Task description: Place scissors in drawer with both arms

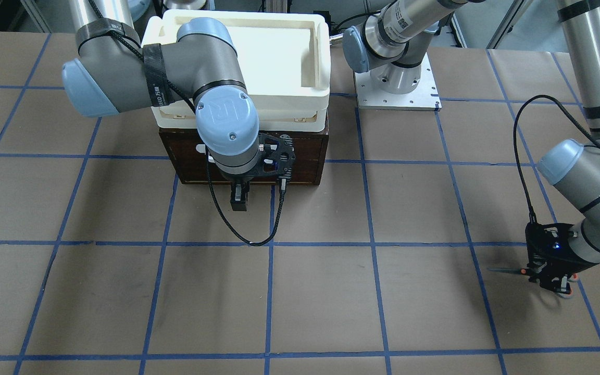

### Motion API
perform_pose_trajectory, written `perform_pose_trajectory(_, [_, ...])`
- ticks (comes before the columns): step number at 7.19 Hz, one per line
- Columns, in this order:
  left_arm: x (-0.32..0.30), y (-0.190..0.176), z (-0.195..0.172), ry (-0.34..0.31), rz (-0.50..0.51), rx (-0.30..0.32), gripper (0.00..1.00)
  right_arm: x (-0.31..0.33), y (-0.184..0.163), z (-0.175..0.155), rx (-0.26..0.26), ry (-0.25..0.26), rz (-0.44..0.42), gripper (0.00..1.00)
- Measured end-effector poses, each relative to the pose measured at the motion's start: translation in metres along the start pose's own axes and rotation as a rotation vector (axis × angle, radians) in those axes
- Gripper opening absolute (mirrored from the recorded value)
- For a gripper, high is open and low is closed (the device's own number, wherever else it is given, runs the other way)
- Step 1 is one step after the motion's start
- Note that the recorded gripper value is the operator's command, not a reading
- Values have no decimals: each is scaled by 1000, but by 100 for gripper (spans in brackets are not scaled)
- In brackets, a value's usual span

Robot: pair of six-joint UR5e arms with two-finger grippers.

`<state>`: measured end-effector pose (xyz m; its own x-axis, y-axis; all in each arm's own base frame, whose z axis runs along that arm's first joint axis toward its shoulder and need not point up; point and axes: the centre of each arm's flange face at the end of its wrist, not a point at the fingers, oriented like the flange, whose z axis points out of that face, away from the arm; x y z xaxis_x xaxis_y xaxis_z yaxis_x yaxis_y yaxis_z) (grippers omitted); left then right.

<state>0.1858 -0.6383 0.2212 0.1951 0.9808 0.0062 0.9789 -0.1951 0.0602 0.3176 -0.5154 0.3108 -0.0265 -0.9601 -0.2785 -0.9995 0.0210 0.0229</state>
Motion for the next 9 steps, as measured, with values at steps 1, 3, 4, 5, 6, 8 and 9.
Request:
perform_pose_trajectory(1, [-2,-15,-20,-8,14,19,0,-2,0,-1,6,-4,1,100])
perform_pose_trajectory(3, [5,-39,-64,6,25,54,0,-6,-3,1,2,-18,-6,100])
perform_pose_trajectory(4, [12,-46,-83,27,25,66,0,-7,-5,2,-1,-22,-11,100])
perform_pose_trajectory(5, [19,-50,-97,47,19,74,0,-7,-5,4,-3,-25,-15,100])
perform_pose_trajectory(6, [21,-53,-104,54,12,77,0,-7,-5,5,-7,-27,-18,100])
perform_pose_trajectory(8, [22,-57,-108,58,11,78,0,-6,-5,7,-12,-28,-21,100])
perform_pose_trajectory(9, [22,-57,-108,64,12,70,0,-5,-5,8,-14,-28,-22,100])
